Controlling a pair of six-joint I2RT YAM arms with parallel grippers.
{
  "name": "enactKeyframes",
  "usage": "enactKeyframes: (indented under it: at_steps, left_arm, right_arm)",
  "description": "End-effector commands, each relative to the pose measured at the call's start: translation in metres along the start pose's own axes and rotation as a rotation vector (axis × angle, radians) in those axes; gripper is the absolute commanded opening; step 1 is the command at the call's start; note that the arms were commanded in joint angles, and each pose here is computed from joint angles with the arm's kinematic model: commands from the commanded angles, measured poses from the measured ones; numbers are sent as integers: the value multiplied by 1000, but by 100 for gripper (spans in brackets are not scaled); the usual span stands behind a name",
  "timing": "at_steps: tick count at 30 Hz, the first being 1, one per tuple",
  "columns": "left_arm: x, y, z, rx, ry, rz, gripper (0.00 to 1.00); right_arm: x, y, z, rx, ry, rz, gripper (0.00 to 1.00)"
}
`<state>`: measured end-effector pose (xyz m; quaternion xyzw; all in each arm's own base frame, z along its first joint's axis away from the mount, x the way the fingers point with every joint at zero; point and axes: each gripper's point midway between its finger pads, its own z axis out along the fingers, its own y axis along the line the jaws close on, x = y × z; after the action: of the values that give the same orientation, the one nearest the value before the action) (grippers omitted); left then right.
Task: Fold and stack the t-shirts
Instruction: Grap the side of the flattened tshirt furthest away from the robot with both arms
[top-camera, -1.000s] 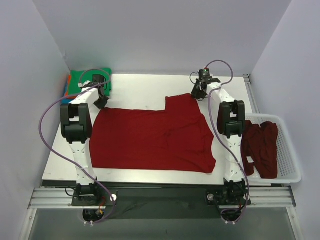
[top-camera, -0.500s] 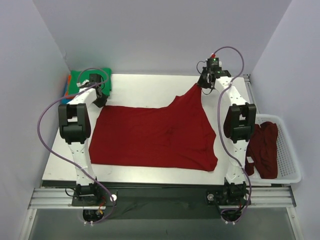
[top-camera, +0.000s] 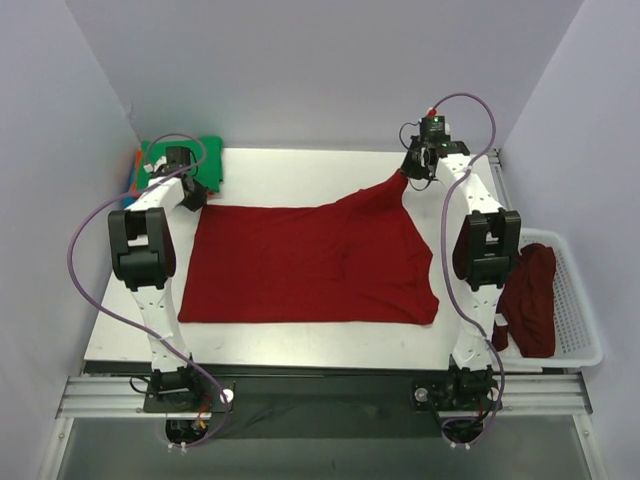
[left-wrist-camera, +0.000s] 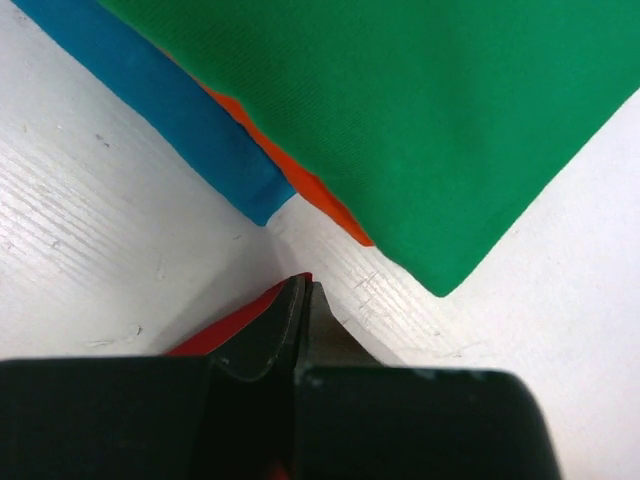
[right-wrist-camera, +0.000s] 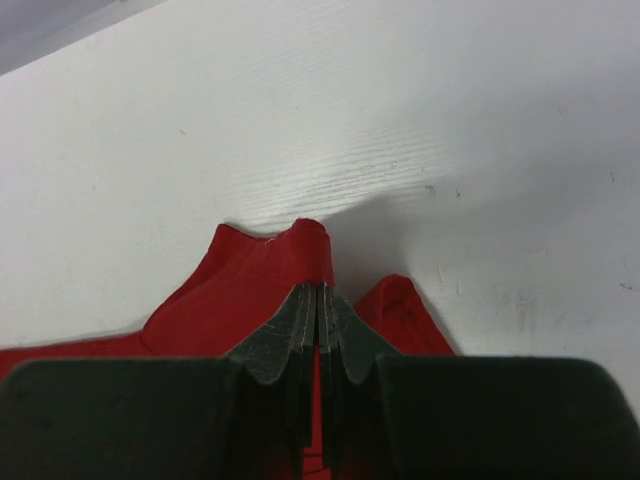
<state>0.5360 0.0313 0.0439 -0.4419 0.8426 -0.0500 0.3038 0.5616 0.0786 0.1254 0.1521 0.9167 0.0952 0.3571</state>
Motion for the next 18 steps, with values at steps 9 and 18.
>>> enactKeyframes:
  at_steps: [9,18]
  left_arm:
    - [-17,-15,-24,119,-53,-36,0]
    - [-25,-12,-45,179,-75,-51,0]
  right_arm:
    - [0,0,-42,5,-42,-29,0]
    - [17,-9,-81,0,-68,12,0]
